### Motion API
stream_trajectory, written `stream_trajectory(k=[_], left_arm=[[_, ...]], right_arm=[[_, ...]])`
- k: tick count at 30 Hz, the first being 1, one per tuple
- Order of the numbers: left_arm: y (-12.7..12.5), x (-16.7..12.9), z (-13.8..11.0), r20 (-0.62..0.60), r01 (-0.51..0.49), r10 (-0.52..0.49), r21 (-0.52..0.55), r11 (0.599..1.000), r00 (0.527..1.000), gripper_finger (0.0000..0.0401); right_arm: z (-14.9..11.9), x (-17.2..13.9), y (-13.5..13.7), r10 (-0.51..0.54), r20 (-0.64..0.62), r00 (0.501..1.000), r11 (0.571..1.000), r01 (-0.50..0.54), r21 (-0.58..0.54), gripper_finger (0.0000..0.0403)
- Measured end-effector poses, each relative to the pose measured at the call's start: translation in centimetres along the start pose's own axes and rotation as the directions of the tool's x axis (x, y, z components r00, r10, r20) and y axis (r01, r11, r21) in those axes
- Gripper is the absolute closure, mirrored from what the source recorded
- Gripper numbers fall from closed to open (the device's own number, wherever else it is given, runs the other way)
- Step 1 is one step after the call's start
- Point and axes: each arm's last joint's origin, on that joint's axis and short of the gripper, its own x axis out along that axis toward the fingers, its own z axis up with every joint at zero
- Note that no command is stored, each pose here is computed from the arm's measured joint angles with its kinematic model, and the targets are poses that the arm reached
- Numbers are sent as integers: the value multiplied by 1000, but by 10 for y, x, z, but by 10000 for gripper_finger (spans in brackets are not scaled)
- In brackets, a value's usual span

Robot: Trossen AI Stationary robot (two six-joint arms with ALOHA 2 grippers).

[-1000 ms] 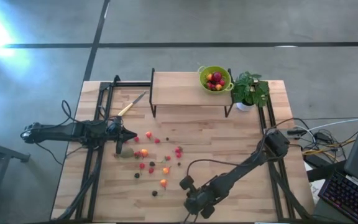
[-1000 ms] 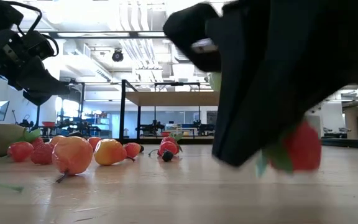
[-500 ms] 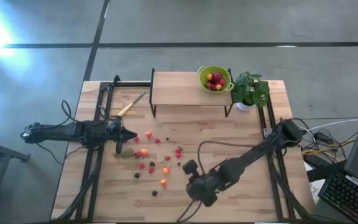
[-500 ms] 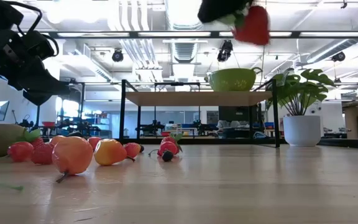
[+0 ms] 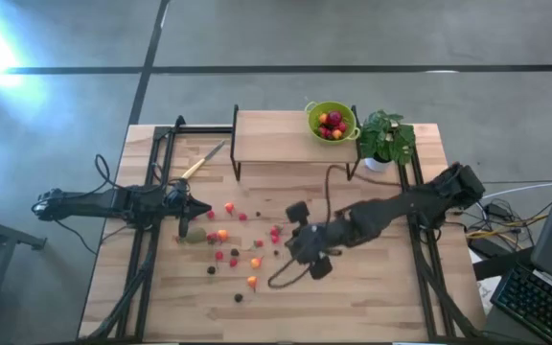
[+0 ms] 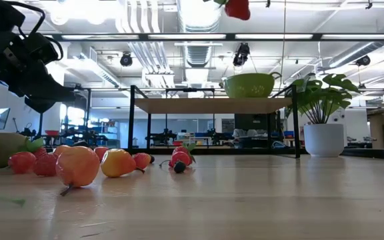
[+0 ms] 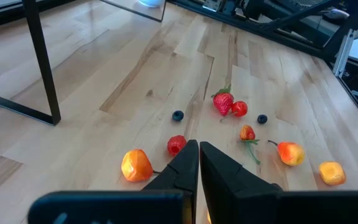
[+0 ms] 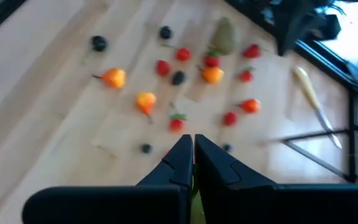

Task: Build produce basket
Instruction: Put the strawberry into the green basket

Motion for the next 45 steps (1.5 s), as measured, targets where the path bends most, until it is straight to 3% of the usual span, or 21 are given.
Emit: stream_trajectory(k=[9,15,18,24,30,36,45], left_arm=[[0,0,0,0,0,0,0,1000,1000,380],[0,0,0,0,0,0,0,1000,1000,380],[0,0,0,0,0,0,0,1000,1000,380],[0,0,0,0,0,0,0,1000,1000,380],[0,0,0,0,0,0,0,1000,1000,380],[0,0,0,0,0,0,0,1000,1000,380],[0,0,0,0,0,0,0,1000,1000,380]], right_arm=[[-22,-39,-56,-94,-37,995,986,98,135,395],[-45,-57,-106,-204,-71,976,944,216,248,395],[-62,-62,-135,-264,-121,957,905,289,312,394],[-104,-74,-190,-367,-240,899,788,437,434,394],[-146,-87,-227,-424,-349,836,674,548,495,394],[-182,-91,-245,-434,-434,790,592,613,523,394],[-197,-91,-255,-473,-434,766,527,641,558,390]])
